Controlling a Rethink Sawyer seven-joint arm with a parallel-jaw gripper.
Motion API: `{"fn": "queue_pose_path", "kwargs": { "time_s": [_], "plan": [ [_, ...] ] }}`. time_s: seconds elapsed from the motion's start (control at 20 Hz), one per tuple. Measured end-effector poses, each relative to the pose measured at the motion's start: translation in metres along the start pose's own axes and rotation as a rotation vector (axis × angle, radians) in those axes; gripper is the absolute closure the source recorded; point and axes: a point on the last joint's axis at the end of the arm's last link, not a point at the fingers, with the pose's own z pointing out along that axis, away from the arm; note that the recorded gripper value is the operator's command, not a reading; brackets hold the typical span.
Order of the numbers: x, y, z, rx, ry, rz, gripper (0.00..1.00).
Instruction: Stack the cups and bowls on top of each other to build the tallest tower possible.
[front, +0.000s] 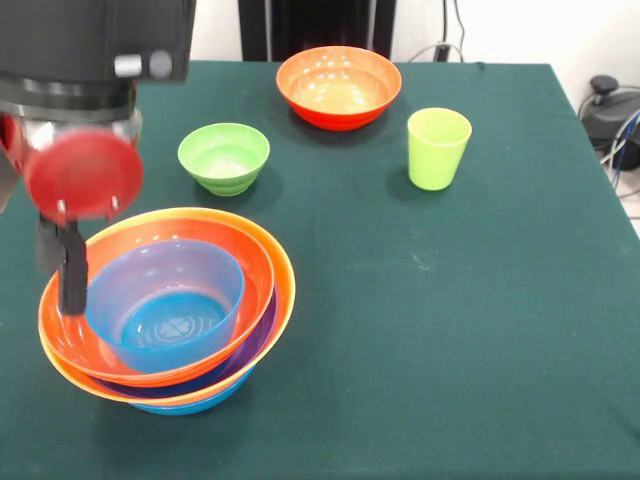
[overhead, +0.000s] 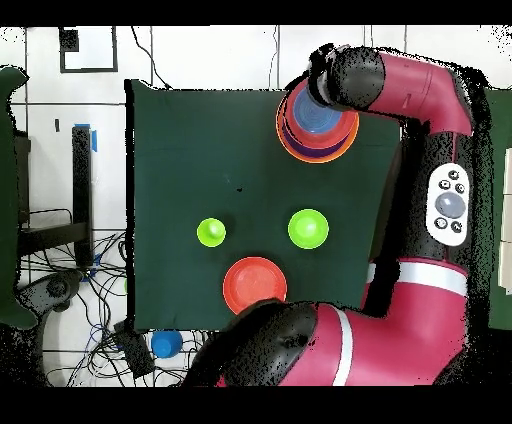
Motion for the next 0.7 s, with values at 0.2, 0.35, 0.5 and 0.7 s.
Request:
{"fn": "queue_pose_path", "kwargs": {
  "time_s": [0.2,0.35,0.5,0.7],
  "plan": [
    [-0.005,0.007,-0.037,0.007,0.004,0.007,0.0],
    [-0.003,0.008,-0.057,0.01,0.016,0.019,0.0],
    [0.007,0.006,-0.071,0.019,0.036,0.026,0.0],
    [0.025,0.002,-0.079,0.041,0.06,0.024,0.0]
  ]
}}
